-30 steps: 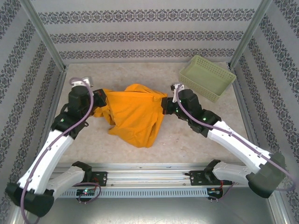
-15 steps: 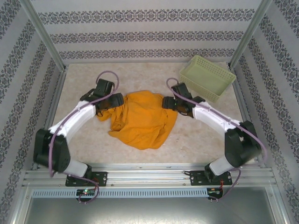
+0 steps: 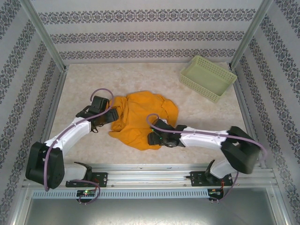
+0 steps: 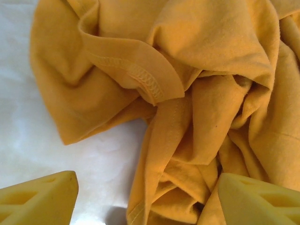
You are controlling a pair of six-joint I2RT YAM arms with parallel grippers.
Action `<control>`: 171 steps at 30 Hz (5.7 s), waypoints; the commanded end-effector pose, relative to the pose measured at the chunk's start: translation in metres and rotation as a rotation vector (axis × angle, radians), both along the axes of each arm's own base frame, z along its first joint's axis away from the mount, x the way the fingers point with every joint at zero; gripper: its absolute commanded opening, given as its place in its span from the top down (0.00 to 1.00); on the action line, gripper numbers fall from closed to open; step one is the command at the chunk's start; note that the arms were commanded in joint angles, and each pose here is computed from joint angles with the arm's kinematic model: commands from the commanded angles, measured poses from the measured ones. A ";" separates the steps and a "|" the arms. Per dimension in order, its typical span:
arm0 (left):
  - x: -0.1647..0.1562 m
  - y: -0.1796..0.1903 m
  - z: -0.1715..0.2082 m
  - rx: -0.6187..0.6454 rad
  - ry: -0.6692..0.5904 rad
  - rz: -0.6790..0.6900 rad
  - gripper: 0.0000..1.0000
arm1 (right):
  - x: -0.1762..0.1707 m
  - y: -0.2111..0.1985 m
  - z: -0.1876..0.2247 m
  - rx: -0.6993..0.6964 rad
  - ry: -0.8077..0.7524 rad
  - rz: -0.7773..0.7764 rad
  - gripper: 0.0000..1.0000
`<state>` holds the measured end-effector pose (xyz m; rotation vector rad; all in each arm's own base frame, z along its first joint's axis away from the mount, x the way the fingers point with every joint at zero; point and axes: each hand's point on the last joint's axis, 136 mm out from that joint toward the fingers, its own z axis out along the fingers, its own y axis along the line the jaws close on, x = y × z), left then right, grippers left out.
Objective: Fold the inside-out t-shirt
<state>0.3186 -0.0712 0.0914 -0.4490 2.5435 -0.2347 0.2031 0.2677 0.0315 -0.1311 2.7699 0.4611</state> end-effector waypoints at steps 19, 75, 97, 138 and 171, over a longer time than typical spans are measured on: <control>-0.052 -0.061 -0.026 -0.182 0.072 -0.126 0.49 | 0.045 -0.079 0.043 -0.049 -0.144 -0.212 1.00; 0.056 0.052 0.049 -0.206 -0.158 0.218 1.00 | 0.086 -0.060 0.041 -0.012 -0.115 -0.210 0.29; 0.043 0.086 0.188 -0.287 -0.494 0.275 1.00 | 0.094 -0.172 0.212 0.236 -0.383 -0.356 1.00; -0.012 0.089 0.392 -0.149 -1.038 0.198 1.00 | 0.099 -0.148 0.452 0.473 -0.867 -0.202 1.00; 0.088 0.121 0.404 -0.014 -0.838 0.269 1.00 | 0.206 -0.113 0.454 0.458 -0.810 -0.134 1.00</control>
